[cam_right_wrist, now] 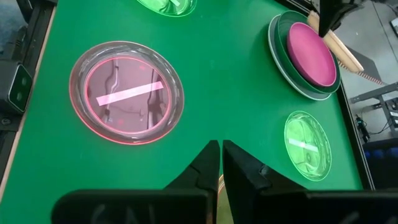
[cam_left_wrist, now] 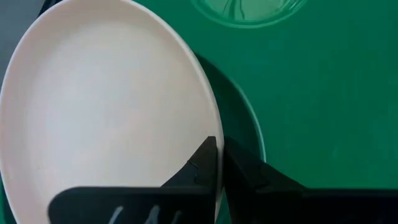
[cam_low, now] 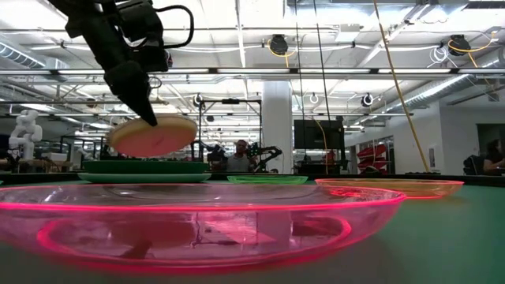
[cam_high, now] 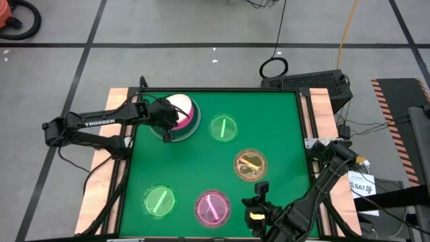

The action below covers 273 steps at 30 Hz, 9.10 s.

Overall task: Stack plastic plates
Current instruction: Stack the white plate on the pink plate, then stack the orange transparent plate on the white plate

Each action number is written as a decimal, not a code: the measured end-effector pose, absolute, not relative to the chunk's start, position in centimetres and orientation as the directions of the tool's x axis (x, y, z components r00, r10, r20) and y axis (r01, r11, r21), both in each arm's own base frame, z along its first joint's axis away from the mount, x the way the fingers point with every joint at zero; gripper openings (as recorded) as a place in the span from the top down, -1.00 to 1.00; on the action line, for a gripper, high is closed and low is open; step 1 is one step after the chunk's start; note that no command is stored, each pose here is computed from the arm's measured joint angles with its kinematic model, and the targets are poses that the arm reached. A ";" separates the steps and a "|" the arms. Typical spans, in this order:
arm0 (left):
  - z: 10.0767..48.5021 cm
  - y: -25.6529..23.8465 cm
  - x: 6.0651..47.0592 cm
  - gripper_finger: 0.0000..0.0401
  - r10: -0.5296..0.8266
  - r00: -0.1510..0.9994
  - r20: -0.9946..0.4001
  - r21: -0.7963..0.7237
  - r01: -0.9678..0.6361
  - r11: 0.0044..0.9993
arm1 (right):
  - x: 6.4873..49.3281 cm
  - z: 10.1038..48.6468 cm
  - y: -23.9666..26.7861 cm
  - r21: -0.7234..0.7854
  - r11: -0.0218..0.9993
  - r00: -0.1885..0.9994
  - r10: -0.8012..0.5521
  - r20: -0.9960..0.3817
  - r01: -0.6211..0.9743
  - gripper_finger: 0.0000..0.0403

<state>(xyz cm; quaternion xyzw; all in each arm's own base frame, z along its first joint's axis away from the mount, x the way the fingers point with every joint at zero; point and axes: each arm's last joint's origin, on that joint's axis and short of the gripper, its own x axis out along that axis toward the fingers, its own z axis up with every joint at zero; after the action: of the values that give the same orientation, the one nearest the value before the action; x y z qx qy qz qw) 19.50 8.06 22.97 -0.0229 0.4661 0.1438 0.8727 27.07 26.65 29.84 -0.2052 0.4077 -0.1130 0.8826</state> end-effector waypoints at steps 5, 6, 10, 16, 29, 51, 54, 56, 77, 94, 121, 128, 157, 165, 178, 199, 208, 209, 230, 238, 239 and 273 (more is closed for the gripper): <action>22.3 8.3 20.2 0.92 0.225 0.513 -0.828 0.092 -0.272 0.958 | 27.1 29.8 26.7 -0.455 0.890 0.642 -0.367 -0.673 0.032 0.93; 22.0 8.4 20.4 0.92 0.222 0.499 -0.838 0.091 -0.272 0.958 | 27.1 29.8 26.7 -0.455 0.890 0.642 -0.367 -0.673 0.031 0.93; 20.7 8.6 20.8 0.92 0.206 0.438 -0.875 0.091 -0.270 0.959 | 27.1 29.8 26.6 -0.455 0.890 0.642 -0.367 -0.673 0.031 0.93; 19.4 9.0 21.2 0.92 0.241 0.349 -0.905 0.135 -0.303 0.944 | 27.1 29.8 26.6 -0.456 0.889 0.642 -0.367 -0.673 0.030 0.93; 19.0 9.2 21.5 0.40 0.301 0.320 -0.898 0.166 -0.388 0.907 | 27.1 29.8 26.6 -0.448 0.893 0.642 -0.367 -0.673 0.040 0.93; 19.7 -1.5 24.0 0.28 0.371 0.490 -0.789 0.177 -0.397 0.901 | 26.6 27.4 26.6 -0.307 0.941 0.559 -0.334 -0.759 0.146 0.93; 20.1 -3.0 24.4 0.28 0.355 0.561 -0.748 0.198 -0.322 0.926 | 26.4 26.1 26.2 -0.321 0.937 0.516 -0.344 -0.785 0.137 0.92; 20.2 -3.6 24.6 0.28 0.346 0.592 -0.728 0.201 -0.297 0.933 | 26.3 25.5 26.0 -0.330 0.934 0.496 -0.353 -0.794 0.136 0.89; 17.5 -3.0 21.1 0.28 0.274 0.771 -0.575 0.161 -0.223 0.962 | 26.4 21.1 23.8 -0.404 0.907 0.411 -0.416 -0.811 0.120 0.35; 18.0 -4.6 21.3 0.28 0.162 0.830 -0.534 0.072 -0.146 0.987 | 27.2 21.1 23.8 -0.328 0.928 0.440 -0.372 -0.817 0.175 0.13; 18.2 -6.1 21.1 0.28 0.092 0.852 -0.515 0.005 -0.104 0.995 | 25.9 17.1 21.4 -0.442 0.892 0.309 -0.448 -0.839 0.093 0.16; 18.2 -6.5 21.0 0.28 0.075 0.854 -0.515 0.005 -0.085 0.996 | 26.2 17.1 21.5 -0.429 0.902 0.315 -0.419 -0.852 0.042 0.16; 18.4 -6.1 21.3 0.28 0.091 0.866 -0.492 0.069 -0.065 0.995 | 25.6 13.9 17.9 -0.469 0.883 0.172 -0.465 -0.868 0.018 0.16; 18.4 -6.1 21.3 0.28 0.091 0.865 -0.493 0.069 -0.066 0.995 | 26.0 13.2 17.1 -0.461 0.887 0.186 -0.452 -0.872 -0.006 0.31; 18.4 -6.1 21.3 0.28 0.092 0.865 -0.493 0.079 -0.061 0.995 | 26.0 13.0 17.1 -0.450 0.892 0.167 -0.436 -0.884 -0.052 0.97; 18.5 -6.1 21.3 0.28 0.092 0.868 -0.488 0.076 -0.062 0.995 | 27.3 18.7 21.0 -0.536 0.826 0.331 -0.463 -0.822 -0.173 1.00; 19.2 -6.2 21.7 0.28 0.080 0.904 -0.421 0.063 -0.059 0.996 | 26.4 21.1 23.4 -0.599 0.749 0.426 -0.461 -0.778 -0.284 1.00; 19.3 -6.3 21.7 0.28 0.075 0.908 -0.412 0.061 -0.054 0.997 | 26.3 21.3 23.5 -0.605 0.735 0.426 -0.463 -0.777 -0.306 1.00; 22.7 -10.6 22.0 -0.11 -0.106 0.975 -0.197 0.302 0.163 0.939 | 26.2 22.0 23.1 -0.654 0.673 0.423 -0.510 -0.749 -0.347 1.00; 22.1 -12.1 24.1 -0.45 -0.108 0.963 -0.248 0.416 0.206 0.885 | 26.4 22.1 23.1 -0.680 0.657 0.449 -0.525 -0.723 -0.326 1.00; 22.1 -12.4 24.5 -0.45 -0.108 0.961 -0.253 0.432 0.213 0.876 | 26.4 22.1 23.1 -0.679 0.658 0.451 -0.523 -0.723 -0.325 1.00; 20.4 -17.5 34.1 0.37 0.073 0.821 -0.567 0.614 0.362 0.701 | 27.4 22.0 24.1 -0.572 0.766 0.492 -0.392 -0.777 -0.292 1.00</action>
<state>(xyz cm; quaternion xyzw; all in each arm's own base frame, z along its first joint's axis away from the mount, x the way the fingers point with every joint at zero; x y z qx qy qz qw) 34.13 -17.46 20.41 0.3777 0.2878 -0.0823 0.8762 27.41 24.14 21.96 -0.3405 0.5028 -0.0315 0.7939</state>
